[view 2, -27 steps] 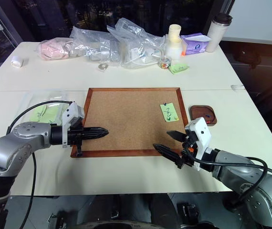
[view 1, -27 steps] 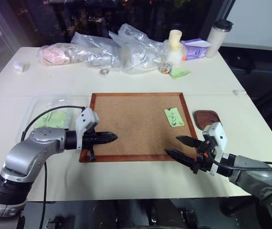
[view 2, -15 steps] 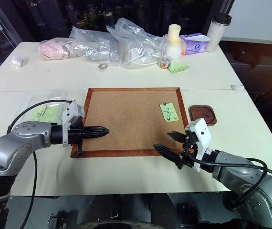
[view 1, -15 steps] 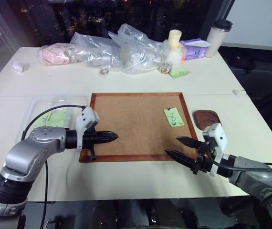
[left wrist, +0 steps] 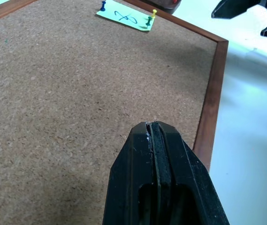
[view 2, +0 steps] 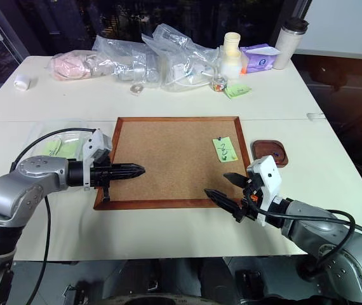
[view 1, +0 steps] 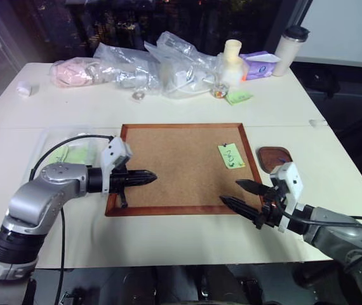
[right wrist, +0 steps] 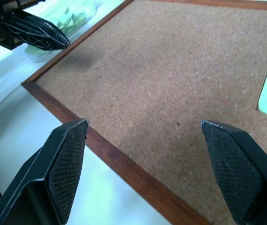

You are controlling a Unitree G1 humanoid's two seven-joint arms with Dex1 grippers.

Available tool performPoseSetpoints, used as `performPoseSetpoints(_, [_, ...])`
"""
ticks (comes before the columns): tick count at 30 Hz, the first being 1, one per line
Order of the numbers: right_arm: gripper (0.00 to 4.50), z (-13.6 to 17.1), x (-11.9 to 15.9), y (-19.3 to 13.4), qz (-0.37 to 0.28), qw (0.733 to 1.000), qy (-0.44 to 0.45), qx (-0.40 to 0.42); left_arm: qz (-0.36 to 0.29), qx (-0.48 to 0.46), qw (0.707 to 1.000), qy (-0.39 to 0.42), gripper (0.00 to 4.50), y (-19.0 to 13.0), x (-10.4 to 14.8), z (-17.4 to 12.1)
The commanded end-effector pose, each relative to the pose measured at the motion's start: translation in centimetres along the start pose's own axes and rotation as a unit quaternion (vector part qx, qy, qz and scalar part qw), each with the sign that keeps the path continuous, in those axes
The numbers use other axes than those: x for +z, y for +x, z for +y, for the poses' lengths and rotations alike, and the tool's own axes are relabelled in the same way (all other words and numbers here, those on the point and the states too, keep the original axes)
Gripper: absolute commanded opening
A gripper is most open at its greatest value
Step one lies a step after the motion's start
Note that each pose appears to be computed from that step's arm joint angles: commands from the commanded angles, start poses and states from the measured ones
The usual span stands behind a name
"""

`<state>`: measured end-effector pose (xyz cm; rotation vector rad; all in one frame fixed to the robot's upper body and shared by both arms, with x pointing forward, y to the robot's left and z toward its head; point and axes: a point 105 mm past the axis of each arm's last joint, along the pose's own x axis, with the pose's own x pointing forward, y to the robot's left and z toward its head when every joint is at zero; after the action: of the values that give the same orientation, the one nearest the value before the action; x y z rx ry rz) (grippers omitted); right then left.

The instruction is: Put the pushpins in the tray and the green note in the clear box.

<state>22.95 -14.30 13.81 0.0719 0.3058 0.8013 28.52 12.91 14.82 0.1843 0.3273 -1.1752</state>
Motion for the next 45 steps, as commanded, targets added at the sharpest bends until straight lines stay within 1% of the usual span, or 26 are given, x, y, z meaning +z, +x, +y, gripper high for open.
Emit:
performPoseSetpoints(1, [3.96,-0.6,1.2,-0.2,-0.027,0.999,-0.016,-0.022,-0.015,-0.009,0.999,0.049,0.06,1.0,1.9,0.6])
performPoseSetpoints(4, [3.96,-3.1,2.0,0.3,-0.038,0.996,-0.041,-0.072,0.001,-0.023,0.996,0.085,0.06,3.4,2.1,1.5])
performPoseSetpoints(9, [3.96,-8.1,4.0,2.2,-0.068,0.985,-0.066,-0.144,0.05,-0.039,0.993,0.105,0.06,5.7,-0.5,2.3])
performPoseSetpoints(11, [3.96,-9.6,4.5,3.1,-0.077,0.983,-0.072,-0.154,0.059,-0.035,0.991,0.114,0.06,6.4,-1.0,2.8])
performPoseSetpoints(13, [3.96,-10.6,4.7,4.3,-0.068,0.982,-0.092,-0.15,0.068,-0.029,0.99,0.121,0.06,7.0,-1.5,3.3])
performPoseSetpoints(17, [3.96,-12.2,5.2,6.0,-0.053,0.981,-0.12,-0.141,0.096,-0.023,0.986,0.132,0.06,7.4,-2.6,4.1])
performPoseSetpoints(20, [3.96,-12.9,4.9,7.2,-0.021,0.981,-0.148,-0.123,0.12,-0.015,0.982,0.146,0.06,7.5,-3.5,4.5])
performPoseSetpoints(26, [3.96,-14.3,4.6,9.3,-0.005,0.983,-0.148,-0.11,0.105,-0.03,0.985,0.134,0.06,7.7,-3.6,3.3])
performPoseSetpoints(31, [3.96,-14.6,4.2,10.0,-0.003,0.984,-0.146,-0.102,0.101,-0.033,0.986,0.126,0.06,7.5,-3.7,2.8])
performPoseSetpoints(33, [3.43,-14.8,4.2,10.2,-0.004,0.984,-0.144,-0.102,0.102,-0.032,0.987,0.124,0.0,7.5,-3.7,2.7])
performPoseSetpoints(34, [3.06,-14.8,4.2,10.3,-0.005,0.984,-0.143,-0.102,0.102,-0.031,0.987,0.124,0.0,7.5,-3.8,2.7])
performPoseSetpoints(37, [1.62,-14.9,4.3,10.4,-0.013,0.985,-0.138,-0.101,0.103,-0.03,0.987,0.122,0.0,7.5,-3.8,2.6])
performPoseSetpoints(38, [1.02,-15.0,4.4,10.4,-0.014,0.985,-0.136,-0.103,0.103,-0.03,0.987,0.122,0.0,7.5,-3.9,2.6])
performPoseSetpoints(40, [0.05,-15.1,4.3,10.5,-0.015,0.985,-0.134,-0.104,0.106,-0.029,0.986,0.123,0.0,7.4,-4.0,2.6])
performPoseSetpoints(45, [0.05,-15.1,4.1,10.5,-0.017,0.986,-0.127,-0.103,0.107,-0.025,0.986,0.125,0.0,7.3,-4.0,2.8])
